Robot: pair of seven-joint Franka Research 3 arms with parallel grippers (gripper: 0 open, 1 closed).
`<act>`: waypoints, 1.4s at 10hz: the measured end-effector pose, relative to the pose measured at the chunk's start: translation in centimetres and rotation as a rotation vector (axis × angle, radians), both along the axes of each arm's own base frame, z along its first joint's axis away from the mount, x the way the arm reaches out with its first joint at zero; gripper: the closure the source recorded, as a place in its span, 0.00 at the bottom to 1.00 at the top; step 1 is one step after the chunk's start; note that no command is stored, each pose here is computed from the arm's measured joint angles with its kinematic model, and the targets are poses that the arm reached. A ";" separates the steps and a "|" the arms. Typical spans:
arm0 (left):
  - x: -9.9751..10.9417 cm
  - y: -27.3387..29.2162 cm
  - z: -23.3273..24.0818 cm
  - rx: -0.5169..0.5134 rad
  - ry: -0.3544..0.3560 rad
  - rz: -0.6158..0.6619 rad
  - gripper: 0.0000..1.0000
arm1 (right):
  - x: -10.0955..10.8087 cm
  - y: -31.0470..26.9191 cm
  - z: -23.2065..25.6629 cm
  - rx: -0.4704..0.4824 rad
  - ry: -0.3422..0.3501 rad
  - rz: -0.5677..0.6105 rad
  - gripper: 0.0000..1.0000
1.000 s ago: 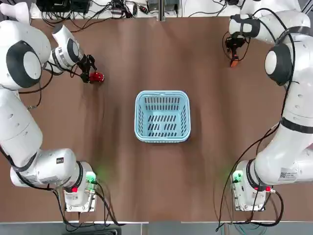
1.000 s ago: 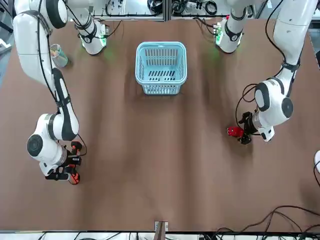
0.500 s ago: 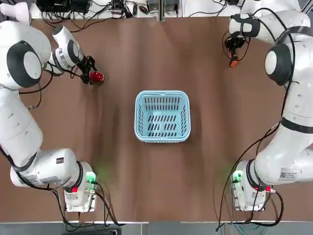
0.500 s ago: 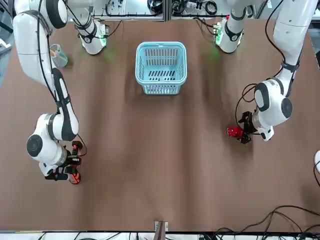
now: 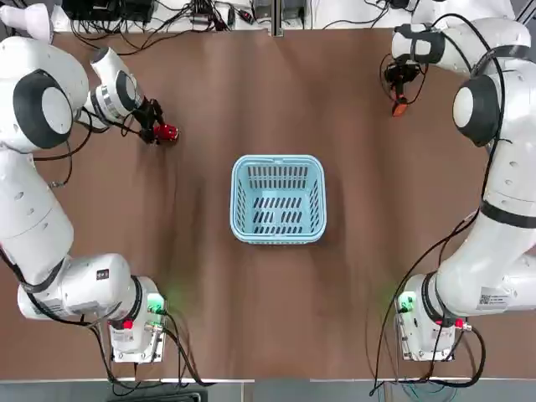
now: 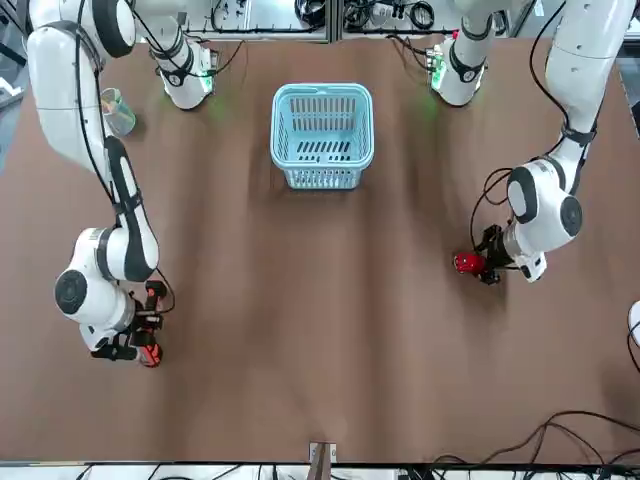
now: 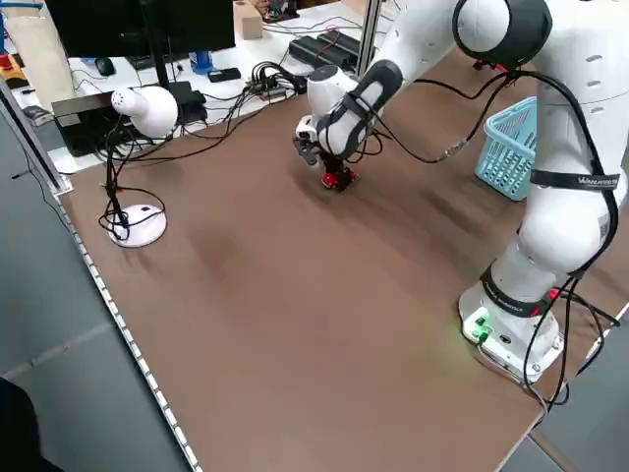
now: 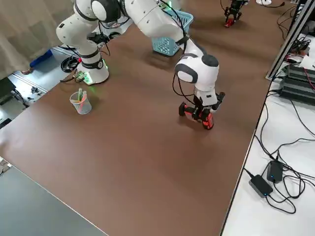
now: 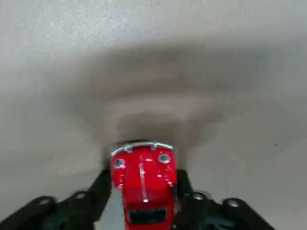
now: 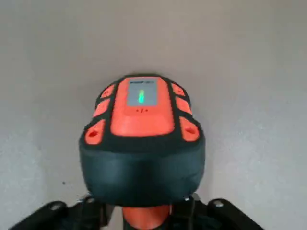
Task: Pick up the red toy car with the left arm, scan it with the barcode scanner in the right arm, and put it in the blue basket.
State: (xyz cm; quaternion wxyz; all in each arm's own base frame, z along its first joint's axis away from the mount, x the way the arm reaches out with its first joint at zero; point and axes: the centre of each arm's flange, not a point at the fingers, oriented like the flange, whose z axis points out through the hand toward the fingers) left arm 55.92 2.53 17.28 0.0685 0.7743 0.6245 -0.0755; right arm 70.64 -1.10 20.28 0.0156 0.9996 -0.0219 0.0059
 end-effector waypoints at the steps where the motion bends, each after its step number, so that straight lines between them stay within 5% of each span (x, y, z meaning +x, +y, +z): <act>1: 0.1 -0.1 0.1 0.000 -0.002 -0.003 0.50 | 0.0 0.1 0.0 0.000 -0.001 0.001 0.27; 2: 0.1 -0.4 0.1 -0.001 -0.002 -0.007 0.50 | 0.1 0.1 0.1 0.000 -0.002 0.003 0.20; 5: 1.5 -5.4 2.4 -0.001 -0.038 -0.019 0.50 | 0.2 0.6 0.3 0.000 -0.006 0.010 0.22; 7: 2.7 -9.9 5.8 -0.009 -0.075 -0.032 0.50 | 0.0 0.9 0.2 0.000 0.011 0.012 0.32; 9: 3.6 -13.0 9.1 -0.032 -0.051 -0.072 0.50 | -0.1 0.7 0.1 -0.001 0.028 0.009 0.67; 14: 4.9 -20.0 16.1 -0.066 -0.029 -0.112 0.50 | -0.2 1.4 0.1 0.026 0.043 -0.031 0.70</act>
